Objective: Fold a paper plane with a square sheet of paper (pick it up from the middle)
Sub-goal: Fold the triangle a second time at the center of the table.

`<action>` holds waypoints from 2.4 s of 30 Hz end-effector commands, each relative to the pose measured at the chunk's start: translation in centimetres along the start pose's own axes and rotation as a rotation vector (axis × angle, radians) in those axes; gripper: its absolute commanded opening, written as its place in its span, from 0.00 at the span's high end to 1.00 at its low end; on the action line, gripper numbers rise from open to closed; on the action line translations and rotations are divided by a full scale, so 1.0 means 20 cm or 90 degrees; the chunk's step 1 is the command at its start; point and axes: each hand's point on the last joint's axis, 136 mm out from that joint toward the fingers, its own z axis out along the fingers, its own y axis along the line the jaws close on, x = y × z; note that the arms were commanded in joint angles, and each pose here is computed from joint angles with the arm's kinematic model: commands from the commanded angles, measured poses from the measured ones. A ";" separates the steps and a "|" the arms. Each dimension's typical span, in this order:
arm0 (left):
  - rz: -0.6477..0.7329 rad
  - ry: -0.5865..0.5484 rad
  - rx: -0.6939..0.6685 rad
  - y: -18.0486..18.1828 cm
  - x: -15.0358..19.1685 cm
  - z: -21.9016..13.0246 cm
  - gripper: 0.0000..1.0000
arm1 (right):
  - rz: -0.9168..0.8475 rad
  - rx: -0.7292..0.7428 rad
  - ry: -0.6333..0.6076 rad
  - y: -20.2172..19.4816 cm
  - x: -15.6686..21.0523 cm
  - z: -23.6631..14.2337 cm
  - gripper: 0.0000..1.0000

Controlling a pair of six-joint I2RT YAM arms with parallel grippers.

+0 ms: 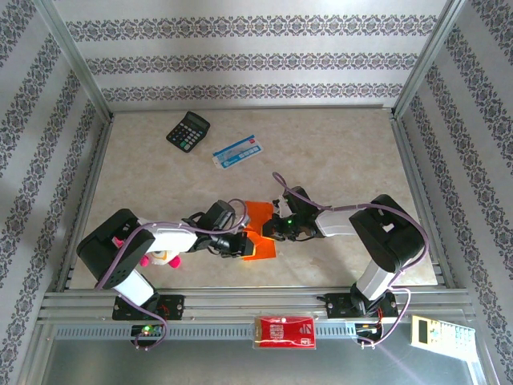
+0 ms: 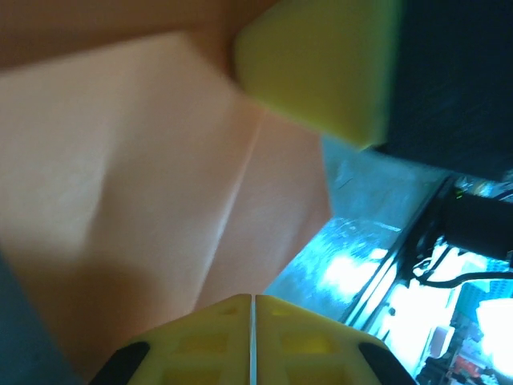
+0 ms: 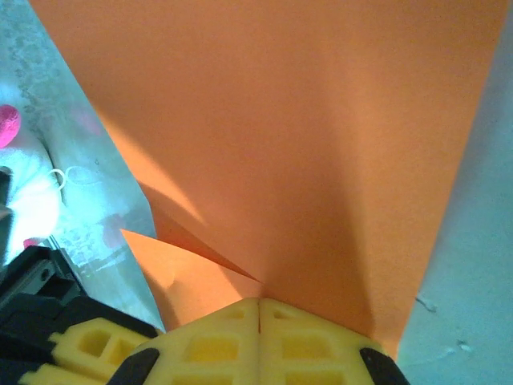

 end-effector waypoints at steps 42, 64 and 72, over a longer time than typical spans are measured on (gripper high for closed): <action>0.040 0.015 -0.015 0.00 0.08 -0.06 0.97 | -0.019 0.088 -0.008 -0.07 0.20 -0.05 0.98; 0.038 0.030 -0.022 0.05 0.04 0.03 0.97 | -0.014 0.103 0.009 -0.12 0.24 -0.02 0.99; 0.047 0.022 -0.005 0.00 0.04 -0.01 0.95 | -0.017 0.107 0.010 -0.13 0.25 -0.03 1.00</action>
